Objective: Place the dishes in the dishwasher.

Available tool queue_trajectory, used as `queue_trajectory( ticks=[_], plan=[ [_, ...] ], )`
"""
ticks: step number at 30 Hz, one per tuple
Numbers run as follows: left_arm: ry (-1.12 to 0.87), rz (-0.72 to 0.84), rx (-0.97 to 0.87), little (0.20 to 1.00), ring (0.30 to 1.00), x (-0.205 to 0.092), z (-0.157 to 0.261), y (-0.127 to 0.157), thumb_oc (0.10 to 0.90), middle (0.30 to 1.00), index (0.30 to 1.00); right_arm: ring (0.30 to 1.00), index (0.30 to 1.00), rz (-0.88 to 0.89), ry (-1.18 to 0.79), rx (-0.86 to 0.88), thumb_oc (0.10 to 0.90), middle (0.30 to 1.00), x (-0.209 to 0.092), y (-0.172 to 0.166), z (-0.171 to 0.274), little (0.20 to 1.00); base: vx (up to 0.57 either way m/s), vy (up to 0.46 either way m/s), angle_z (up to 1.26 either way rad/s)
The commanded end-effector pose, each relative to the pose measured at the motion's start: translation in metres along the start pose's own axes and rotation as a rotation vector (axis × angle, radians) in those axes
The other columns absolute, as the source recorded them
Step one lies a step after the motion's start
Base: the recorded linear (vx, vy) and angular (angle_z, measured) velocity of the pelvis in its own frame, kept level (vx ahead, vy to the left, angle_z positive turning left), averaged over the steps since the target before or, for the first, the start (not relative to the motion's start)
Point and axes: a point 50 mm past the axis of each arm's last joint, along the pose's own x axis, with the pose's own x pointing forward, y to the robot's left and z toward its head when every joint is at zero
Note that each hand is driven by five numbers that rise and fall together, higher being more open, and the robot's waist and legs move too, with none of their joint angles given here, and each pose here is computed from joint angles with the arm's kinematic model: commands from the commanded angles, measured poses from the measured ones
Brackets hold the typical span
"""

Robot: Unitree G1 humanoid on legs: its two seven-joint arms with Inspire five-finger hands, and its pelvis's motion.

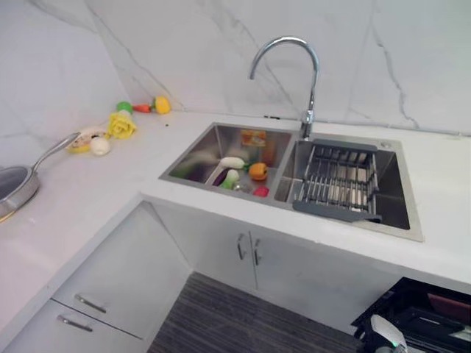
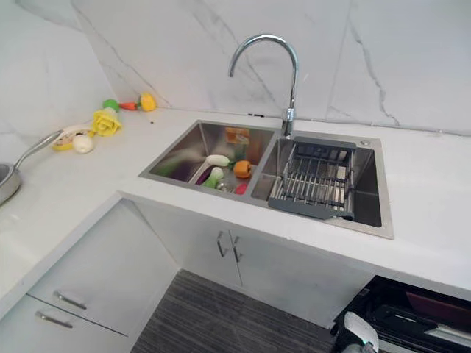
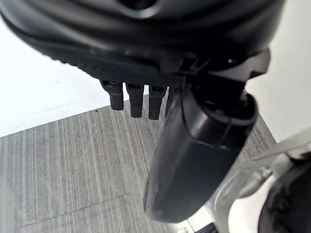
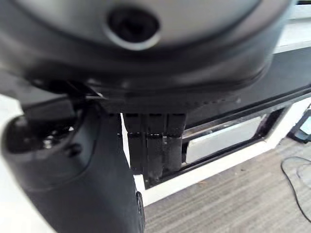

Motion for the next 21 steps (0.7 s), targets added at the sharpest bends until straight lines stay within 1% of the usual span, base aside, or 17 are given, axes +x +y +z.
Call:
queue_trajectory(
  ticks=[1, 3, 5, 8, 11, 12, 13, 15, 16, 17, 18, 19, 21],
  plan=[
    [-0.013, 0.050, 0.018, 0.900, 0.900, 0.005, 0.018, 0.019, 0.800, 0.900, 0.900, 0.900, 0.900, -0.222, -0.008, 0.040, 0.800, 0.900, 0.020, -0.053, 0.010, 0.900, 0.03, 0.011, -0.24],
    [-0.020, 0.061, 0.008, 0.900, 0.900, 0.005, 0.022, 0.022, 0.800, 0.900, 0.900, 0.900, 0.900, -0.245, -0.016, 0.101, 0.800, 0.900, 0.021, -0.056, 0.014, 0.900, 0.03, 0.019, -0.27],
    [-0.024, 0.066, 0.006, 0.900, 0.900, 0.005, 0.024, 0.024, 0.800, 0.900, 0.900, 0.900, 0.900, -0.244, -0.017, 0.111, 0.800, 0.900, 0.020, -0.055, 0.014, 0.900, 0.02, 0.006, -0.49],
    [-0.049, 0.094, -0.007, 0.900, 0.900, 0.007, 0.034, 0.034, 0.800, 0.900, 0.900, 0.900, 0.900, -0.228, 0.034, 0.177, 0.800, 0.900, 0.015, -0.042, 0.007, 0.900, 0.02, 0.003, -0.50],
    [-0.057, 0.098, -0.007, 0.900, 0.900, 0.007, 0.036, 0.037, 0.800, 0.900, 0.900, 0.900, 0.900, -0.236, 0.043, 0.168, 0.800, 0.900, 0.014, -0.044, 0.003, 0.900, 0.03, -0.006, -0.27],
    [-0.062, 0.100, -0.010, 0.900, 0.900, 0.007, 0.038, 0.039, 0.800, 0.900, 0.900, 0.533, 0.533, -0.252, 0.046, 0.172, 0.555, 0.533, 0.015, -0.047, 0.002, 0.533, 0.03, -0.013, -0.23],
    [-0.064, 0.103, -0.014, 0.900, 0.900, 0.008, 0.039, 0.040, 0.800, 0.900, 0.900, 0.300, 0.300, -0.276, 0.049, 0.184, 0.400, 0.300, 0.017, -0.053, 0.001, 0.300, 0.02, -0.021, -0.16],
    [-0.075, 0.114, -0.024, 0.900, 0.900, 0.008, 0.043, 0.045, 0.800, 0.900, 0.900, 0.300, 0.300, -0.381, 0.010, 0.245, 0.400, 0.300, 0.021, -0.078, 0.011, 0.300, 0.00, -0.019, -0.08],
    [-0.075, 0.114, -0.024, 0.900, 0.900, 0.008, 0.043, 0.045, 0.800, 0.900, 0.900, 0.300, 0.300, -0.381, 0.010, 0.245, 0.400, 0.300, 0.021, -0.078, 0.011, 0.300, -0.03, -0.012, -0.22],
    [-0.086, 0.122, -0.030, 0.900, 0.900, 0.008, 0.047, 0.049, 0.800, 0.900, 0.900, 0.300, 0.300, -0.432, 0.009, 0.268, 0.400, 0.300, 0.023, -0.091, 0.012, 0.300, -0.10, 0.002, -0.26],
    [-0.106, 0.130, -0.026, 0.900, 0.900, 0.008, 0.053, 0.053, 0.800, 0.900, 0.900, 0.300, 0.300, -0.535, -0.019, 0.286, 0.400, 0.300, 0.028, -0.121, 0.019, 0.300, -0.10, 0.002, -0.20],
    [-0.108, 0.130, -0.027, 0.900, 0.900, 0.008, 0.053, 0.053, 0.800, 0.900, 0.900, 0.300, 0.300, -0.537, -0.019, 0.286, 0.400, 0.300, 0.028, -0.122, 0.019, 0.300, -0.17, 0.037, -0.15],
    [-0.180, 0.149, -0.046, 0.900, 0.900, 0.007, 0.071, 0.064, 0.800, 0.900, 0.900, 0.300, 0.300, -0.650, 0.003, 0.287, 0.400, 0.300, 0.033, -0.167, 0.015, 0.300, -0.18, 0.081, -0.08]
  ],
)
